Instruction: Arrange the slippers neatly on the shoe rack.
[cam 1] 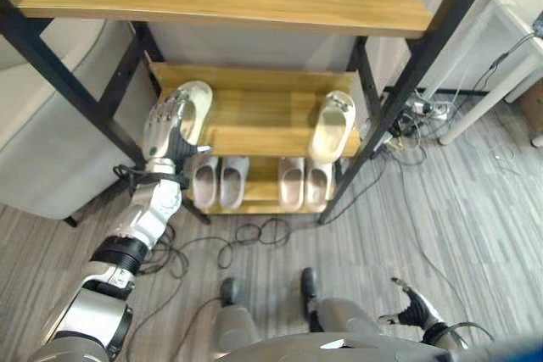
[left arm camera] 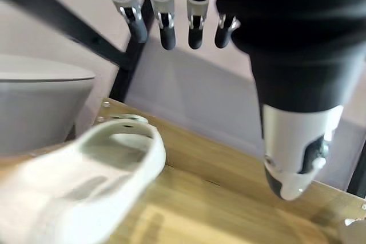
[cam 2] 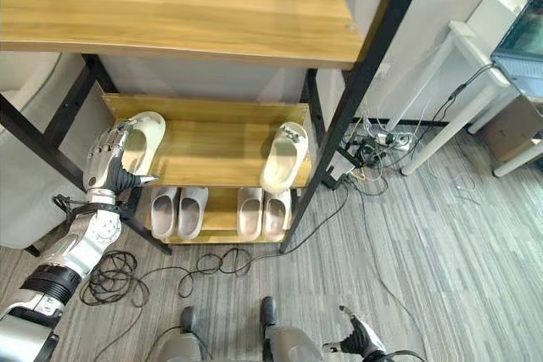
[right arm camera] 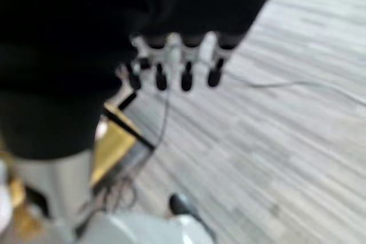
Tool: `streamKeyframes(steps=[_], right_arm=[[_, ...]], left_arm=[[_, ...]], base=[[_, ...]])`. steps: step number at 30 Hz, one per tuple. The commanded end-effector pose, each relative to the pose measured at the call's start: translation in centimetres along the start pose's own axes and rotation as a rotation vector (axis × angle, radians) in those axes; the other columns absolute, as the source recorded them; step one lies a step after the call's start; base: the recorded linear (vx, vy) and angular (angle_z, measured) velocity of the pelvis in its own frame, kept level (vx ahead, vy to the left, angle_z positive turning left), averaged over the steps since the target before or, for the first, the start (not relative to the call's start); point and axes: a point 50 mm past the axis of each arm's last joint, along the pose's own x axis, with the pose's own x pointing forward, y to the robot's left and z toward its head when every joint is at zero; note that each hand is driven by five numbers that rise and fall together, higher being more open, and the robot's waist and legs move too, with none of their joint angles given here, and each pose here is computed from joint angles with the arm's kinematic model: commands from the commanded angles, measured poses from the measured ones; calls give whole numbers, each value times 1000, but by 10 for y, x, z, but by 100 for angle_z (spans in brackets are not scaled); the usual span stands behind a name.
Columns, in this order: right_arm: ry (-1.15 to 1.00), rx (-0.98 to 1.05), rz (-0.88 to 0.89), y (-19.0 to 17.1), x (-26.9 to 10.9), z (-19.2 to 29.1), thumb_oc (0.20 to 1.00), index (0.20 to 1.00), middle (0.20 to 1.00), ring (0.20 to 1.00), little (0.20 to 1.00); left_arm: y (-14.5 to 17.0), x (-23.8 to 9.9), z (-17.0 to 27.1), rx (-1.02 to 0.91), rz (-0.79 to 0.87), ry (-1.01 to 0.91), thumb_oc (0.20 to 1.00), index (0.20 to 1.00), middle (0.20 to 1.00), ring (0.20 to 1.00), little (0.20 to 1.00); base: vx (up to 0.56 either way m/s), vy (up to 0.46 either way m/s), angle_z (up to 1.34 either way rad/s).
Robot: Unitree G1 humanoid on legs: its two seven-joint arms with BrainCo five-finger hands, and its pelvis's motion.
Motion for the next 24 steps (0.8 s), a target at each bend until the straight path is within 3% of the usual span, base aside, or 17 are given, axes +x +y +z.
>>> streamKeyframes(steps=[1, 12, 19, 24], right_arm=[[35, 62, 7, 5, -13, -15, 1000, 1000, 1000, 1000, 1000], [43, 48, 57, 13, -16, -17, 1000, 1000, 1000, 1000, 1000], [-15, 22, 5, -4, -9, -7, 1000, 1000, 1000, 1000, 1000], [-40, 17, -17, -10, -6, -1, 1000, 1000, 1000, 1000, 1000]], left_arm=[[15, 7, -2, 27, 66, -33, 1000, 1000, 1000, 1000, 1000], [33, 35, 10, 119, 106, -107, 1000, 1000, 1000, 1000, 1000], [56, 61, 8, 364, 161, -142, 1000, 1000, 1000, 1000, 1000], [65, 68, 3, 420, 180, -128, 1000, 1000, 1000, 1000, 1000]], base=[[243, 189, -41], [74, 94, -24], [-54, 42, -10], [-56, 12, -5]])
